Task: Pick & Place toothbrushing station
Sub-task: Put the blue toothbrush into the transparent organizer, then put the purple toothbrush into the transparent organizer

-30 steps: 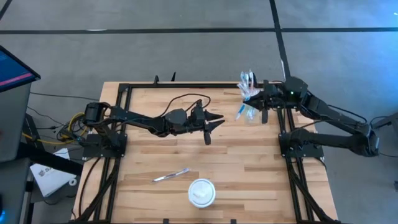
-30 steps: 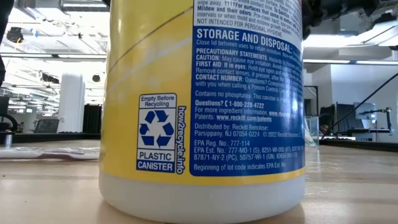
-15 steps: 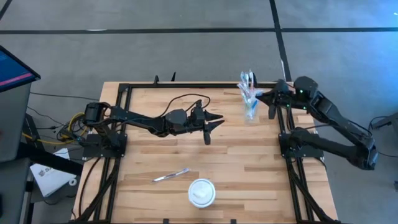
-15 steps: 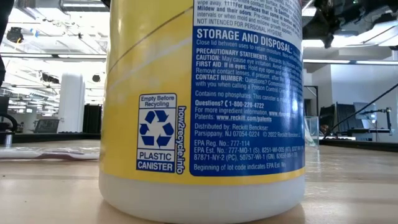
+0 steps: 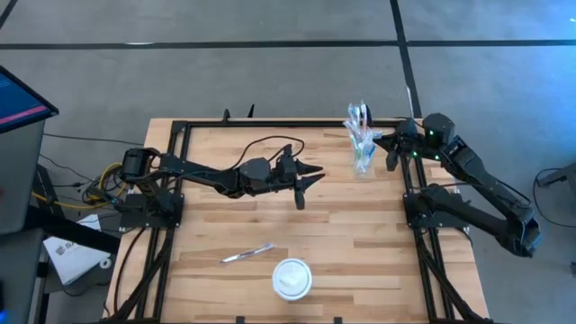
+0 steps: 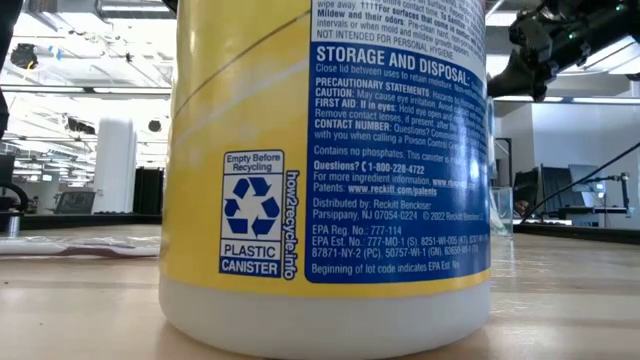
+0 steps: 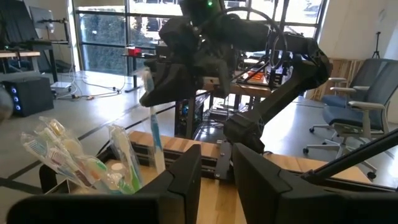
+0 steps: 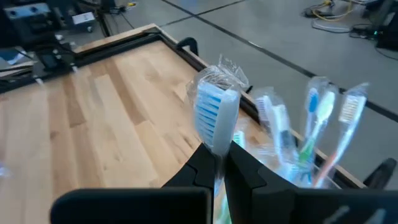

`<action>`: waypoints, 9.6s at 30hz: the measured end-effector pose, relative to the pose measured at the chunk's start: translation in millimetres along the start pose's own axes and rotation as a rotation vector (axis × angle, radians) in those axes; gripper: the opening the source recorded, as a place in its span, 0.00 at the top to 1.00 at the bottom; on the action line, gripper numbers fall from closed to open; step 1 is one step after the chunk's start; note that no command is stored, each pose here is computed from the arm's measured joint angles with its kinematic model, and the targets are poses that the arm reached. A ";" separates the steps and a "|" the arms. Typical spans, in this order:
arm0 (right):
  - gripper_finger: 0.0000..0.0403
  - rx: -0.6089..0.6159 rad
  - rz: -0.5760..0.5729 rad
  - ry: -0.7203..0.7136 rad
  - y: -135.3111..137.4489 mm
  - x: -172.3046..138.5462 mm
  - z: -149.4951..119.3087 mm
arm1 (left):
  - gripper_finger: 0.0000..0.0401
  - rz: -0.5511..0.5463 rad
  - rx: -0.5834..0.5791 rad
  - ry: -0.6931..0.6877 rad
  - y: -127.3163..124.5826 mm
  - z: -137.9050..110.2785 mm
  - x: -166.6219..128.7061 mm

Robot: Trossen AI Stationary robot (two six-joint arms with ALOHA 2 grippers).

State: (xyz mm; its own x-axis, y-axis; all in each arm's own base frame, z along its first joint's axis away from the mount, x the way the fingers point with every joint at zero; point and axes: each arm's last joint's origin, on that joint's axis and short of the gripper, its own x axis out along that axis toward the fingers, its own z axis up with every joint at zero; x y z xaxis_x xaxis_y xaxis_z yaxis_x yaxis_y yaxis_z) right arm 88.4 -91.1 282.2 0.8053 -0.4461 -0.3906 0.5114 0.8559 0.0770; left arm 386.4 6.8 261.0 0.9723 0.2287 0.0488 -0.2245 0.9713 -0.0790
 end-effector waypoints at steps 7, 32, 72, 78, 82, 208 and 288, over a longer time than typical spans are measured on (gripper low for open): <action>0.99 0.031 -0.044 0.019 -11.5 3.0 -10.6 | 0.79 0.000 0.000 0.000 0.0 -0.1 0.1; 0.99 0.131 -0.108 0.096 -26.3 24.4 -28.2 | 0.79 0.000 0.000 0.001 0.0 -0.4 0.2; 0.89 0.138 -0.100 0.050 -28.8 46.3 -75.6 | 0.79 0.000 0.000 0.001 0.0 -0.5 0.2; 0.88 0.143 -0.100 0.047 -28.8 46.3 -75.3 | 0.79 0.000 0.001 0.002 0.0 -0.5 0.1; 0.85 0.141 -0.098 0.040 -28.8 46.4 -74.6 | 0.79 0.001 0.001 0.005 0.0 -0.8 0.2; 0.67 -0.071 0.262 -0.161 52.6 21.7 -8.2 | 0.67 0.134 -0.421 1.203 -113.6 -89.1 -201.6; 0.67 -0.070 0.261 -0.149 52.6 22.4 -9.3 | 0.82 0.219 -0.320 1.328 -114.9 -132.1 -196.3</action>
State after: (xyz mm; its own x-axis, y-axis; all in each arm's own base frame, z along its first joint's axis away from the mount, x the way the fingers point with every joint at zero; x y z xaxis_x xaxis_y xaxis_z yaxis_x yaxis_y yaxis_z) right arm 130.5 -53.6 269.0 0.9445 -0.2376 -0.2269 0.2636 0.9602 0.0921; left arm 230.0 -158.4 128.9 0.2929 -0.0358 -0.9555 -0.5303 0.8254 -0.1935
